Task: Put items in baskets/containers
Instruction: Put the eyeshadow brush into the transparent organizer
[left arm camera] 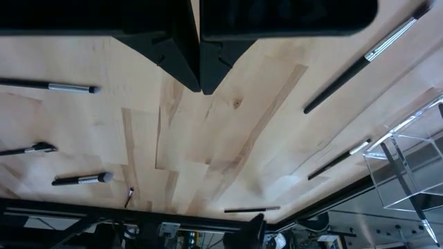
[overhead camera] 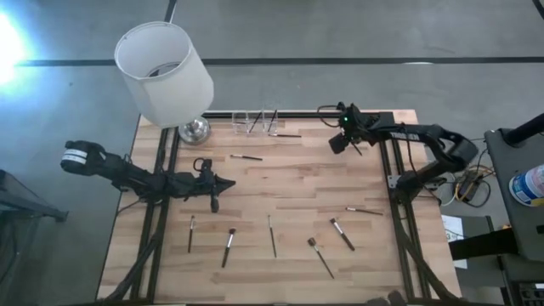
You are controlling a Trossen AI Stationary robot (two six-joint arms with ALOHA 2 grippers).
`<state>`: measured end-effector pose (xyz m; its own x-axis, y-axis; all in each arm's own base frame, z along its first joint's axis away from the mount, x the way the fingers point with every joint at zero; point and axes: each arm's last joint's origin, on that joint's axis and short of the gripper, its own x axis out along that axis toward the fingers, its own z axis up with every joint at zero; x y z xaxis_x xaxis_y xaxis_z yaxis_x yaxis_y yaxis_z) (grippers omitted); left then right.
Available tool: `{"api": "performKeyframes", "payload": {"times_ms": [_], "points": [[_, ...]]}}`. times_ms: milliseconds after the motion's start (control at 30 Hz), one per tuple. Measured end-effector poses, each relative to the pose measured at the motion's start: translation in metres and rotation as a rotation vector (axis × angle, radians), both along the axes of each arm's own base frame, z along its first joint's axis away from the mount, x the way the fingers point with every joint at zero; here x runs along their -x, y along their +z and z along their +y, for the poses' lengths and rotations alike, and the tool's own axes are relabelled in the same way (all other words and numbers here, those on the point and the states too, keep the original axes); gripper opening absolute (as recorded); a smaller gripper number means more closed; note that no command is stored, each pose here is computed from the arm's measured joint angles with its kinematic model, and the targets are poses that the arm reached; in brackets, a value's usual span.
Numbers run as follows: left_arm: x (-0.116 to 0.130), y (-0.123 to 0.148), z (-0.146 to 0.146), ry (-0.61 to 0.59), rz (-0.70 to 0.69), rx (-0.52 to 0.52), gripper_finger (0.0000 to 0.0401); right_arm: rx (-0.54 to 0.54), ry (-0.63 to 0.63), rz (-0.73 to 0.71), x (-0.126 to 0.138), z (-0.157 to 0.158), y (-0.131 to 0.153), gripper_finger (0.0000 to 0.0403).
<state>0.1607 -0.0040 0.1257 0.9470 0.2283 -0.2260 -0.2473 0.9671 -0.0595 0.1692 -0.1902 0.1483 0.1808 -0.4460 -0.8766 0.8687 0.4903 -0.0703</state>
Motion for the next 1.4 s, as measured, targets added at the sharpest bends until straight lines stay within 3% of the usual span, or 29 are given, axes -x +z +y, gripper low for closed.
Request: {"api": "performKeyframes", "payload": {"times_ms": [167, 467, 800, 1200, 1400], "points": [[0.0, 0.0, 0.0, 0.0, 0.0, 0.0, 0.0, -0.041, -0.018, 0.013, 0.002, -0.015, -0.007, 0.0178], [0.0, 0.0, 0.0, 0.0, 0.0, 0.0, 0.0, 0.017, -0.065, 0.0, -0.011, -0.033, 0.003, 0.0157], [0.0, 0.0, 0.0, 0.0, 0.0, 0.0, 0.0, -0.041, -0.083, 0.049, -0.018, -0.05, -0.015, 0.0128], [0.0, -0.001, 0.0, 0.0, 0.009, 0.0, 0.0, -0.086, -0.082, 0.114, -0.021, -0.053, -0.017, 0.0062], [0.0, -0.001, 0.0, 0.001, 0.009, 0.0, 0.0, -0.086, -0.081, 0.123, -0.019, -0.052, -0.015, 0.0053]]}}
